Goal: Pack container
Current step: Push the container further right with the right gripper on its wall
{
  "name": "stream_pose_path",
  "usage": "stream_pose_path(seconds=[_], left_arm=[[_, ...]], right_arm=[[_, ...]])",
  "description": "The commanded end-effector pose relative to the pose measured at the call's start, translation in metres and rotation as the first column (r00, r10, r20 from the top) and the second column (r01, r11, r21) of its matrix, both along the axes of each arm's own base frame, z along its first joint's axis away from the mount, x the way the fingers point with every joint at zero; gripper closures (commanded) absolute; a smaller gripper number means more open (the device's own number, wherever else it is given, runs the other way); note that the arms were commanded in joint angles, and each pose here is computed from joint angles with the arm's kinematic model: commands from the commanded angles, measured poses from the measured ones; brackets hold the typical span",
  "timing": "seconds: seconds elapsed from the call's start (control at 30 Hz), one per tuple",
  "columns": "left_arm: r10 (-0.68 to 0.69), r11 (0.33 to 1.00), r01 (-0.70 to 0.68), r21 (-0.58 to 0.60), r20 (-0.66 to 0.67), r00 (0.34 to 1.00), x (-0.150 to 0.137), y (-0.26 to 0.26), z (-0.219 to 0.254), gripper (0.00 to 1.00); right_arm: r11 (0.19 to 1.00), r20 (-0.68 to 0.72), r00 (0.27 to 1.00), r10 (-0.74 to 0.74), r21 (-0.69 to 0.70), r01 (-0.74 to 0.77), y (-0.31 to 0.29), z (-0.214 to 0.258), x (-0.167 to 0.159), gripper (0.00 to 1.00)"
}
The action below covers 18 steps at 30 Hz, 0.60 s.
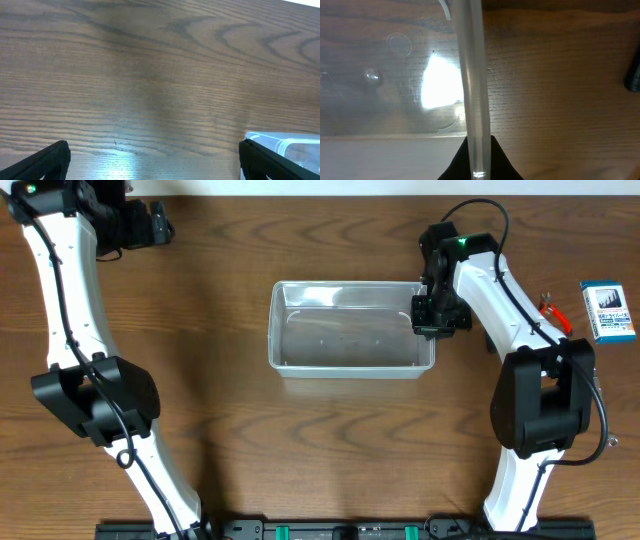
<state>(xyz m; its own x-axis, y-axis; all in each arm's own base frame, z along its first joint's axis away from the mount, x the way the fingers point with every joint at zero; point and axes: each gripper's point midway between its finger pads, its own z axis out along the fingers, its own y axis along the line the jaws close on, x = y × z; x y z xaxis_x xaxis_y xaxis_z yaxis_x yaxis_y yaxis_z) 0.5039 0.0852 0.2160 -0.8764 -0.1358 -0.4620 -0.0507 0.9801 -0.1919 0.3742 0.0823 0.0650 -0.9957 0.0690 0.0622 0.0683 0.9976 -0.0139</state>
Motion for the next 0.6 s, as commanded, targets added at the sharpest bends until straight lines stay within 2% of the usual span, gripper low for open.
stream_pose_path(seconds=[0.0,0.33,0.57], left_arm=[[0.001,1.000,-0.001,-0.005,0.018,1.000,0.0001,0.0006,0.0081,0.02],[0.001,1.000,-0.001,-0.005,0.018,1.000,0.0000,0.0006,0.0080,0.02],[0.001,1.000,-0.001,-0.005,0.018,1.000,0.0001,0.0006,0.0081,0.02]], right_arm=[[0.999,-0.020,1.000,0.013,-0.046,-0.014,-0.0075,-0.0050,-0.0061,0.99],[0.993,-0.026,0.993,0.112,-0.037,-0.113,-0.0085,-0.0050,-0.0061,0.99],[0.992,-0.027,0.993,0.118,-0.035,-0.119,-0.0084,-0.0050,-0.0064,0.99]])
